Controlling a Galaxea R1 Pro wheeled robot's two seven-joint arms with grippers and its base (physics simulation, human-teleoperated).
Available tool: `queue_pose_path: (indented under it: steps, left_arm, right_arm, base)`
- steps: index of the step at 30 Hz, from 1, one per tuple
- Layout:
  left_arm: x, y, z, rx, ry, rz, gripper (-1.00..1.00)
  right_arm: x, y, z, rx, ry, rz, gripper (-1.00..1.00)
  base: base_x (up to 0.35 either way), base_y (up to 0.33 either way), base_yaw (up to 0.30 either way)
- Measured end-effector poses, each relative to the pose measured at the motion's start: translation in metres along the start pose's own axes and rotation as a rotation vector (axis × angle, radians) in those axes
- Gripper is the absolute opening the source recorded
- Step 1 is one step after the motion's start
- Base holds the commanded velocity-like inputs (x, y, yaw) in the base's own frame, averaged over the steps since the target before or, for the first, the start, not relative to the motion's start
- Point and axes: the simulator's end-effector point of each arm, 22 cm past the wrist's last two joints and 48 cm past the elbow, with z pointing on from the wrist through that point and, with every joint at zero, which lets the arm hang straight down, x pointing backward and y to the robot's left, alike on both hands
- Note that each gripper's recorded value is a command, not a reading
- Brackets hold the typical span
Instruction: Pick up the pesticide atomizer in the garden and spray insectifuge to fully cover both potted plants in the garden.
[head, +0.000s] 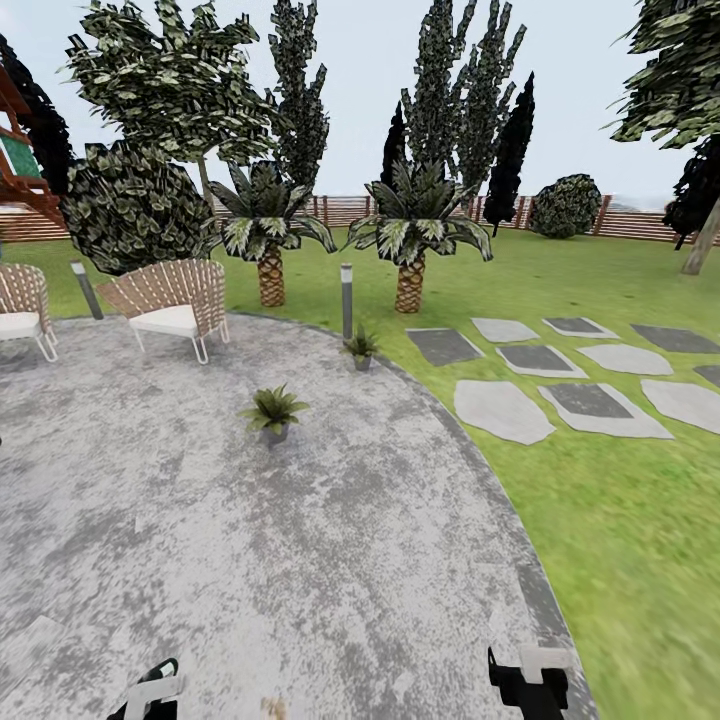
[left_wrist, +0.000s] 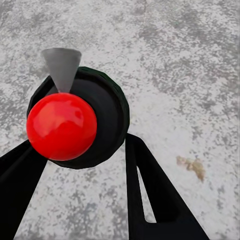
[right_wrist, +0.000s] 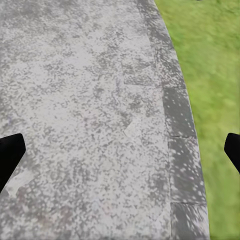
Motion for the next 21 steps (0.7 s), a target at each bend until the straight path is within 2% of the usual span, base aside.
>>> queue_pose_path:
  steps: [4,21]
  left_arm:
    - [0.0,-0.001,0.0,0.002,-0.001,0.0,-1.0]
    - [0.033,-0.002,0.019,-0.001,0.015,0.003,-1.0]
  right_arm:
    - [0.0,0.0,0.0,-0.001,0.001,-0.001,1.0]
    - [0.035,0.006,0.016,-0.002,0.015,-0.004,1.0]
  base:
    - [0.0,0.0,0.0]
    - [0.0,0.0,0.0]
